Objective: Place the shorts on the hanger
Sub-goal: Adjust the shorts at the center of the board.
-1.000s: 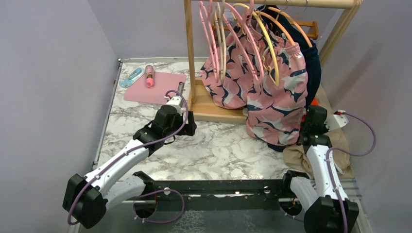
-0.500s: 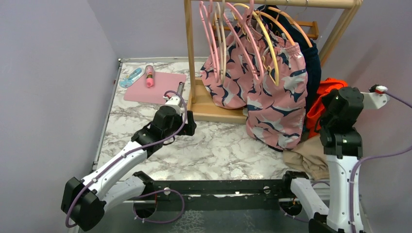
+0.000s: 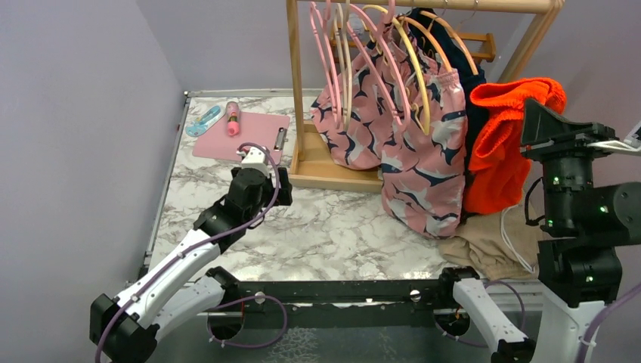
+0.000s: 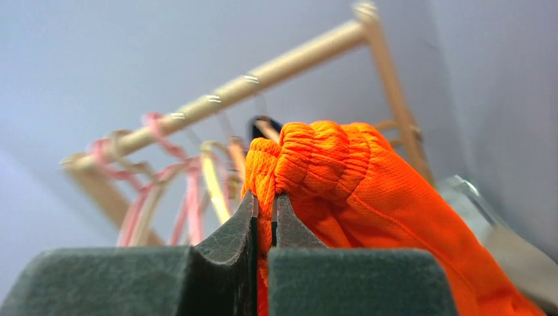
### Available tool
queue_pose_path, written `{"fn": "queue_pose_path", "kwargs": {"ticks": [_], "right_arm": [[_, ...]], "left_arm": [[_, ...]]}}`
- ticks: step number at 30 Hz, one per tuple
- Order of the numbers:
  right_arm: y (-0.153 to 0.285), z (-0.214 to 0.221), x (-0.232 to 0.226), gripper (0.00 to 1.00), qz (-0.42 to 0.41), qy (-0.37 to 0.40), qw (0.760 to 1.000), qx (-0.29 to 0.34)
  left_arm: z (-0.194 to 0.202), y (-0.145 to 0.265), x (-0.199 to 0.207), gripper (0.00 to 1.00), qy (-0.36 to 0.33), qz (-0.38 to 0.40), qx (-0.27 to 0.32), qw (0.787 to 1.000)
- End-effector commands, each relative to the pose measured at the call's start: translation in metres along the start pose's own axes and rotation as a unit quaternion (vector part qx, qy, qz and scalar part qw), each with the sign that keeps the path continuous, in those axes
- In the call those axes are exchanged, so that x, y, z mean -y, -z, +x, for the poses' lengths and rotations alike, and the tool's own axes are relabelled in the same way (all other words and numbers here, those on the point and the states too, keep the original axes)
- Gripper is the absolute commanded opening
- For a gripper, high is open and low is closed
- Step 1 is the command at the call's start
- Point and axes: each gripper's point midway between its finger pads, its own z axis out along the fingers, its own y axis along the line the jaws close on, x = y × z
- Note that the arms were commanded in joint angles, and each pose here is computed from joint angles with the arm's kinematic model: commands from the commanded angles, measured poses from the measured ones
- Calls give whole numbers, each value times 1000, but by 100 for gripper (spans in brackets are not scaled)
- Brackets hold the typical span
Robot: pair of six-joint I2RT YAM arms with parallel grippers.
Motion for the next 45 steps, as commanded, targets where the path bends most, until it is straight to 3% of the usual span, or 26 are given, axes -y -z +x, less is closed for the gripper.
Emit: {"fn": "queue_pose_path", "kwargs": {"ticks": [1,7,10,13,23,30,35,45], "right_arm": [[44,-61,-100,1,-265,30,960,79],[102,-88,-168,1,-474,40,873,102],[123,-85,-189,1,-562,27,823,86],[119,-71,-201,1,-610,-1,791,52],[79,-48,-219,1,-650,-53,758,-2],[55,-35,-241,1,-682,-70,728,-30],[59,-17,-268,1,-719,-73,687,-67],[154,67,-290,1,-818,-92,531,-200]], "left_arm": [[-23,16,-20,99,14,-50,56,997],[-49,45,-40,99,45,-76,137,987],[-59,59,-49,99,60,-90,172,979],[-68,70,-55,99,73,-96,199,973],[-80,102,-75,98,103,-107,272,951],[-81,103,-75,98,99,-107,273,951],[-78,100,-76,98,93,-115,267,952],[-76,96,-78,98,86,-124,259,954]]}}
